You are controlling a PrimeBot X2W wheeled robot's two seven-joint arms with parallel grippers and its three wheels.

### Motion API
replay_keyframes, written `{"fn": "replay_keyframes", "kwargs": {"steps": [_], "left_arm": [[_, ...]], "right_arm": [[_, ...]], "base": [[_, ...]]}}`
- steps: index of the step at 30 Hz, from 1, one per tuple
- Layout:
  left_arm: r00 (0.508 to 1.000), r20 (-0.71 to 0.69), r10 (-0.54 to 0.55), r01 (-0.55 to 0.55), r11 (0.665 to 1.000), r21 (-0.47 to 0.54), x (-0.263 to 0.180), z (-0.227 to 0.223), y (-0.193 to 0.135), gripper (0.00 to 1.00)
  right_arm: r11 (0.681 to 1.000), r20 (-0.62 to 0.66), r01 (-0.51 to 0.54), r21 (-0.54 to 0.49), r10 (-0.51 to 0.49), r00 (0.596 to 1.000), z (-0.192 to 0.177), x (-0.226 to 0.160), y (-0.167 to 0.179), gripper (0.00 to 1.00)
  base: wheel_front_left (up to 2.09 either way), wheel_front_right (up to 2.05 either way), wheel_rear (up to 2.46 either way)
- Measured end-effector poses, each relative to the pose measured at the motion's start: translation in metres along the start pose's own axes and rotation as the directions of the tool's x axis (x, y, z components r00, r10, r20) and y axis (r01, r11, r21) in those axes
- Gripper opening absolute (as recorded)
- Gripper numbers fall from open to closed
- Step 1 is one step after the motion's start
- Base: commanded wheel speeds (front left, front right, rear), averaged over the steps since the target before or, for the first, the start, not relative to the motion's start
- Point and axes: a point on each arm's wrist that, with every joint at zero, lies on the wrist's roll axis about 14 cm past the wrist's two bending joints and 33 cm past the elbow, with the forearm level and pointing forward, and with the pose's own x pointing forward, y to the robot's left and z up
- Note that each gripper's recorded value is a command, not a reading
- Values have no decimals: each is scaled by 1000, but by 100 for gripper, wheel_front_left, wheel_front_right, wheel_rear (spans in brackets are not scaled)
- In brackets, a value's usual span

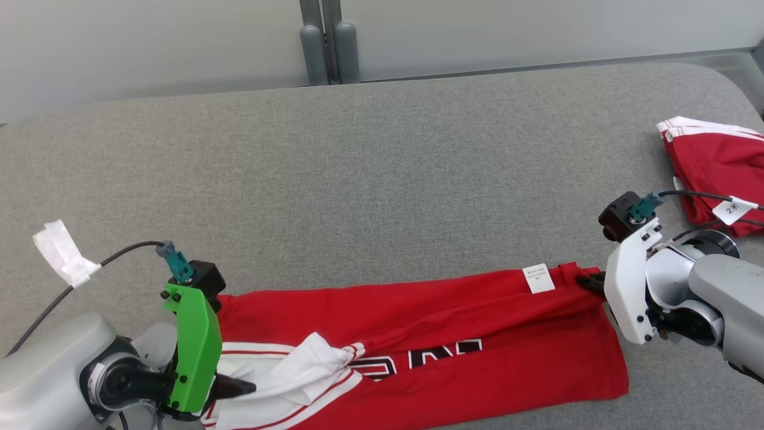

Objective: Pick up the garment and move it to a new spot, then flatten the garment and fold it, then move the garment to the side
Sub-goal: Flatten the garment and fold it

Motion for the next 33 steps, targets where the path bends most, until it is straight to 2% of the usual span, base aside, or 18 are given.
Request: {"fn": "replay_keyframes", "kwargs": {"steps": [1,3,4,5,6,12,15,18,21,23,26,29,33], "left_arm": [[1000,-10,0,0,1000,-7,2,-2,1,12],[1000,-25,1,-1,1000,-22,7,-7,2,46],[999,-32,4,-5,1000,-29,9,-9,4,71],[999,-36,5,-6,999,-32,10,-11,5,96],[999,-38,7,-8,999,-35,11,-11,5,100],[999,-30,24,-25,999,-40,10,-11,8,100],[1000,6,25,-25,999,-26,5,-6,5,100],[995,89,41,-42,999,-1,-5,7,4,100],[964,259,68,-86,995,60,-26,35,2,100],[912,406,58,-100,992,82,-45,57,-4,100],[797,596,98,-190,977,92,-76,81,1,100],[644,752,144,-266,963,43,-102,94,8,100],[420,882,215,-370,928,-50,-134,97,19,100]], "right_arm": [[1000,-9,-1,1,1,1000,-2,0,0,4],[1000,-44,-7,6,8,999,-10,0,4,36],[1000,-57,-13,8,14,998,-14,1,6,48],[1000,-71,-15,10,16,997,-17,0,8,77],[1000,-89,-16,12,17,996,-21,-1,9,98],[1000,-123,0,1,0,992,-28,-9,8,100],[1000,-95,11,0,-11,995,-23,-14,6,100],[1000,-20,26,17,-26,999,-10,-21,2,100],[997,150,49,54,-57,987,21,-33,-7,100],[994,298,69,80,-90,950,48,-46,-16,100],[988,498,109,109,-149,854,82,-68,-31,100],[981,655,128,148,-194,730,102,-85,-40,100],[966,724,155,208,-259,639,107,-99,-53,100]], "base": [[0,0,0],[0,0,0],[0,0,0],[0,0,0],[0,0,0],[0,0,0],[0,0,0],[0,0,0],[0,0,0],[0,0,0],[0,0,0],[0,0,0],[0,0,0]]}}
